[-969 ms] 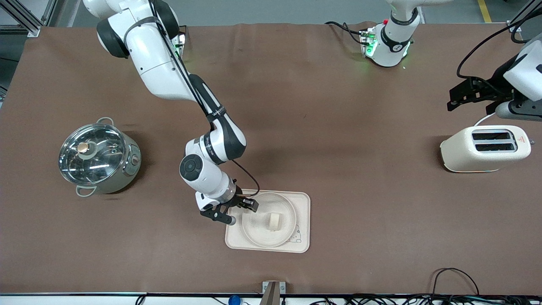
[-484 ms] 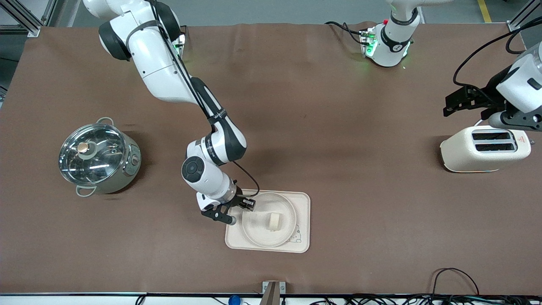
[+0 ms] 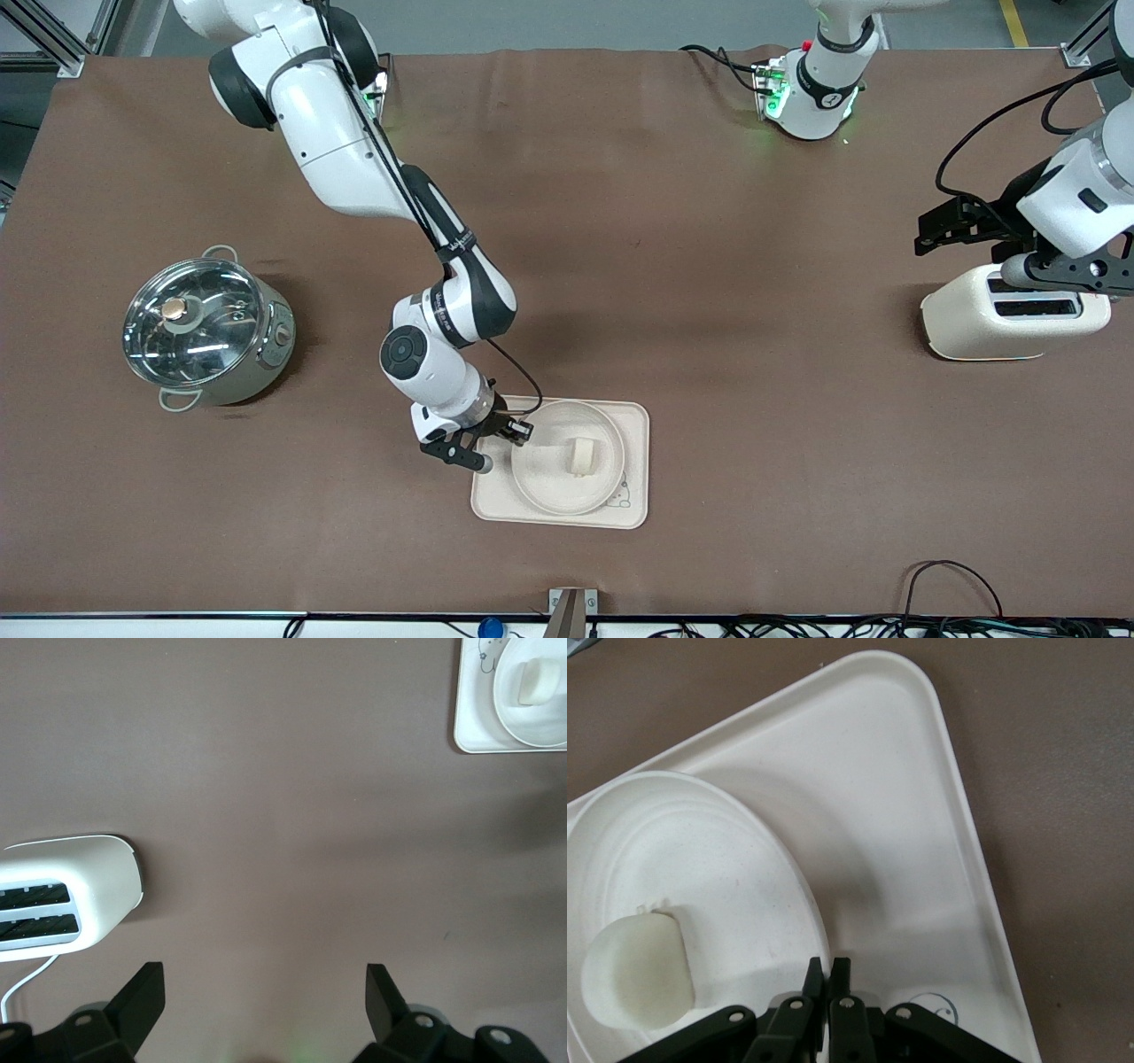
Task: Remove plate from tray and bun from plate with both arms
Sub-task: 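Grasp the plate rim with the right gripper while the left gripper lowers, then lift the plate off the tray and set it beside the tray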
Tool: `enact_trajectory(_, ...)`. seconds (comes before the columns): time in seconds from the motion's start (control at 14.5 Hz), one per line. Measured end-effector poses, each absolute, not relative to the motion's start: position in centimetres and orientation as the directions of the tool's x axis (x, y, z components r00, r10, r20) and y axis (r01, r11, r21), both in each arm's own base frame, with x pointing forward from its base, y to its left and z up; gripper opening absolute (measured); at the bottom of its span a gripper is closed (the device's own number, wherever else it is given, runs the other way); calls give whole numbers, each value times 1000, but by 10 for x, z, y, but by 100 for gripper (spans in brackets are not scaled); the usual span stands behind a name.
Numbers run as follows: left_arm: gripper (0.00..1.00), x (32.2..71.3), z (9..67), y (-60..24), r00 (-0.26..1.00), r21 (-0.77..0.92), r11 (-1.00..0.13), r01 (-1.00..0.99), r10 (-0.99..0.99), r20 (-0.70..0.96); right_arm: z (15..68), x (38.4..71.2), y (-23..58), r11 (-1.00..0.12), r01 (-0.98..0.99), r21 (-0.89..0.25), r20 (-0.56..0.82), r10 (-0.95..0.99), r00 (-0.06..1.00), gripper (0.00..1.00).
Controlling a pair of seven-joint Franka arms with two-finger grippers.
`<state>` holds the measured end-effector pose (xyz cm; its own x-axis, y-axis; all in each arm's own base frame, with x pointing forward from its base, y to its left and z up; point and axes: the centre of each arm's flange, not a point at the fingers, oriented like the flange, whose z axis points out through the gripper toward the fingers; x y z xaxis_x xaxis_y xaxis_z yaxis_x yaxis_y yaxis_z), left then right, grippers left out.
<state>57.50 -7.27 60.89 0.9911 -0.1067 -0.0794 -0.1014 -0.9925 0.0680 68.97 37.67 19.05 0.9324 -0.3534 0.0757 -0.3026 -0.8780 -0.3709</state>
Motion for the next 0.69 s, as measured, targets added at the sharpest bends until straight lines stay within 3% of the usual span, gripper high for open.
enact_trajectory(0.35,100,574,608,-79,990,69,-991,-112,-117,-81,237,677,395,-869,-285,-405,2,-313,950,4)
enact_trajectory(0.69,100,576,591,-110,981,73,-986,-150,-158,-111,259,619,356,-896,-246,-370,-74,-236,969,4)
